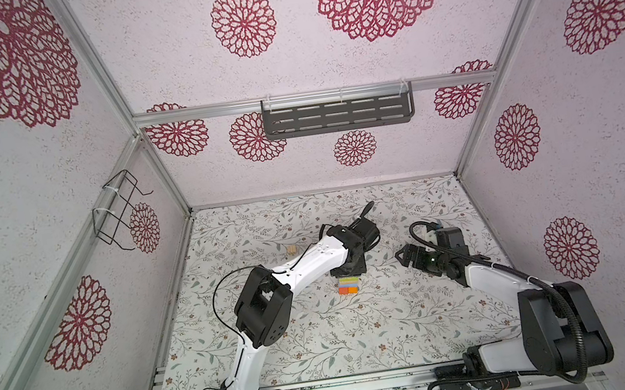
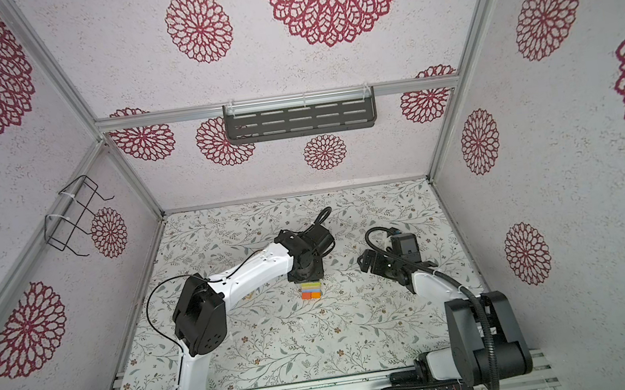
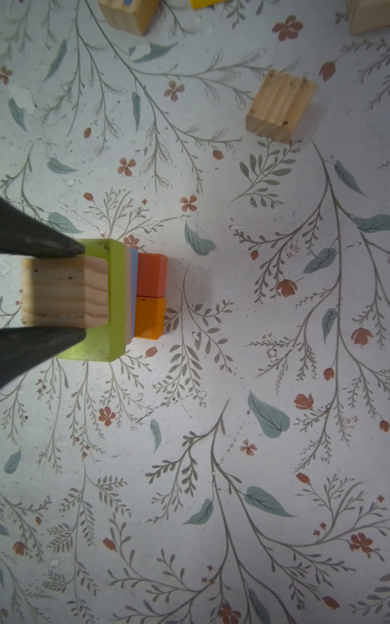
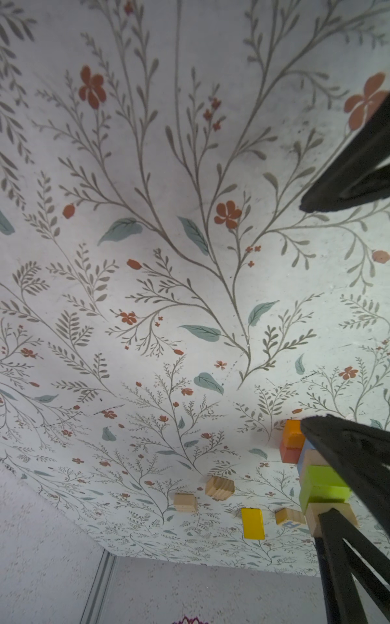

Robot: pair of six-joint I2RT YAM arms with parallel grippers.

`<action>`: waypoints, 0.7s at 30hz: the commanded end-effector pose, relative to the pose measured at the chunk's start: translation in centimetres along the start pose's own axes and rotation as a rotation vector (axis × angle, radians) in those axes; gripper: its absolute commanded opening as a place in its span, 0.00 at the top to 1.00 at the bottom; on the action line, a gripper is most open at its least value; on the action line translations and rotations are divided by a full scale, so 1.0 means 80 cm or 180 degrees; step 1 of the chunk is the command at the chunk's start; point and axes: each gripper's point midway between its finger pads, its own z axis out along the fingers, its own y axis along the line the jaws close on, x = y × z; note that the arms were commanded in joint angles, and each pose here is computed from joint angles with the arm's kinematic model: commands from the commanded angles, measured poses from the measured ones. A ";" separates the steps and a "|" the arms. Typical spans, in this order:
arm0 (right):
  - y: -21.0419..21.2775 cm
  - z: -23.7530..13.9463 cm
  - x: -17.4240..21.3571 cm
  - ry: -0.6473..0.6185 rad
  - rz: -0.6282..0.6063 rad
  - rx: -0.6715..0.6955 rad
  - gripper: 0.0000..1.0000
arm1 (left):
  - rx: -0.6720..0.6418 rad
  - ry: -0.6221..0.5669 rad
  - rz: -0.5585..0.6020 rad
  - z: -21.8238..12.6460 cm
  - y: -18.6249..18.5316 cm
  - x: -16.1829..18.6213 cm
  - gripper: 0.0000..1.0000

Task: Build the wood block tower
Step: 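Lower the wooden cube with the left gripper onto the lime-green block, then open the left gripper and draw back from the stack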

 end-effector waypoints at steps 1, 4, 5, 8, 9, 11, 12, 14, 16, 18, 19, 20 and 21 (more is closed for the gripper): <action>0.006 -0.003 -0.002 -0.0041 -0.0001 -0.0058 0.03 | 0.0023 -0.0021 -0.0107 0.006 -0.001 -0.009 0.70; 0.006 -0.003 -0.002 -0.0041 -0.0001 -0.0054 0.03 | 0.0035 -0.0015 -0.0108 0.005 -0.003 -0.009 0.69; 0.005 -0.003 -0.001 -0.0038 0.0002 -0.0053 0.03 | 0.0039 -0.0016 -0.0105 0.005 -0.004 -0.008 0.68; 0.006 -0.002 -0.002 -0.0037 0.0002 -0.0056 0.03 | 0.0010 -0.0013 -0.0094 0.005 -0.002 -0.007 0.66; 0.006 -0.003 -0.002 -0.0039 0.0002 -0.0061 0.03 | 0.0006 -0.0015 -0.0093 0.006 -0.001 -0.007 0.65; 0.005 -0.003 -0.001 -0.0038 0.0002 -0.0057 0.03 | 0.0002 -0.0016 -0.0091 0.006 -0.001 -0.007 0.62; 0.006 -0.003 -0.002 -0.0040 0.0000 -0.0057 0.03 | 0.0005 -0.0018 -0.0093 0.005 -0.001 -0.008 0.60; 0.006 -0.003 -0.002 -0.0043 -0.0001 -0.0055 0.03 | 0.0003 -0.0026 -0.0095 0.004 -0.001 -0.008 0.56; 0.006 -0.003 -0.001 -0.0036 0.0000 -0.0059 0.03 | -0.0002 -0.0042 -0.0097 0.001 -0.001 -0.010 0.49; 0.006 -0.003 -0.002 -0.0042 -0.0001 -0.0062 0.03 | -0.0040 -0.0073 -0.0100 -0.001 0.001 -0.013 0.39; 0.006 -0.003 -0.002 -0.0044 -0.0002 -0.0062 0.03 | -0.0050 -0.0091 -0.0105 -0.005 0.003 -0.015 0.35; 0.006 -0.003 -0.002 -0.0042 -0.0002 -0.0063 0.03 | -0.0061 -0.0110 -0.0108 -0.009 0.004 -0.017 0.32; 0.006 -0.003 -0.002 -0.0040 -0.0003 -0.0060 0.03 | -0.0064 -0.0137 -0.0111 -0.014 0.006 -0.020 0.30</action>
